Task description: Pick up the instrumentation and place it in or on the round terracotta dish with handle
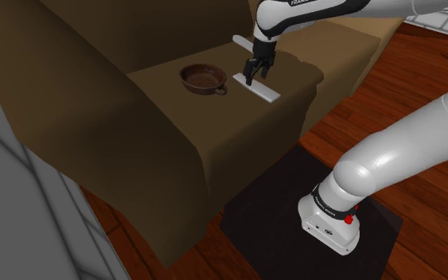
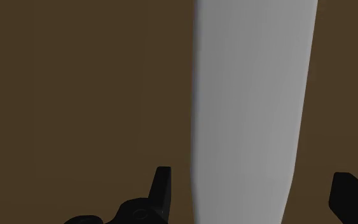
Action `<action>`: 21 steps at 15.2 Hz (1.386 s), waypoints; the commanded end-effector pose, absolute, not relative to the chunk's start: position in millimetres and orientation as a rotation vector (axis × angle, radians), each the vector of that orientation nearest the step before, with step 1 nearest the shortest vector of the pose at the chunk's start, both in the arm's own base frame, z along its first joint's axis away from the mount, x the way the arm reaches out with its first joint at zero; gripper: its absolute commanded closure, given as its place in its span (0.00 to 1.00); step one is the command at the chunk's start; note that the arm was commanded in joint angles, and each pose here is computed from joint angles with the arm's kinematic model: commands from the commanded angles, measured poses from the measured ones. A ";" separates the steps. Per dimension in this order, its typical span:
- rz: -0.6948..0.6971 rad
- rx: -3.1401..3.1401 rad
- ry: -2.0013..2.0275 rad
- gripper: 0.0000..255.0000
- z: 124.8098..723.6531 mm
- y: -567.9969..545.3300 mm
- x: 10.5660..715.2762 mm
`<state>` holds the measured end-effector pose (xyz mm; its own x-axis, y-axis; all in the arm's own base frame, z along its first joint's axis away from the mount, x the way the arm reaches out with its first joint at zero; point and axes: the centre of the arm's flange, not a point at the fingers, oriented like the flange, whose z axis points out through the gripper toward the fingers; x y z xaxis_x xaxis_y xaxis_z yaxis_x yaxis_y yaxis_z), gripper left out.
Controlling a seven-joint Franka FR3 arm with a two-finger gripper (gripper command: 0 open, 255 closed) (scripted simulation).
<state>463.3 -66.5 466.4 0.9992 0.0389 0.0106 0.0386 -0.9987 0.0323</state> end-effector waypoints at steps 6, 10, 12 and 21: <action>0.018 3.109 0.060 0.00 441.9 -67.4 465.3; 0.018 3.109 0.060 0.00 441.9 -67.4 465.3; 0.018 3.109 0.060 1.00 441.9 -67.4 465.3; 0.018 3.109 0.060 1.00 441.9 -67.4 465.3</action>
<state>465.3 -67.4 441.9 0.9992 0.0385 0.0113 0.0381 -0.9987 0.0326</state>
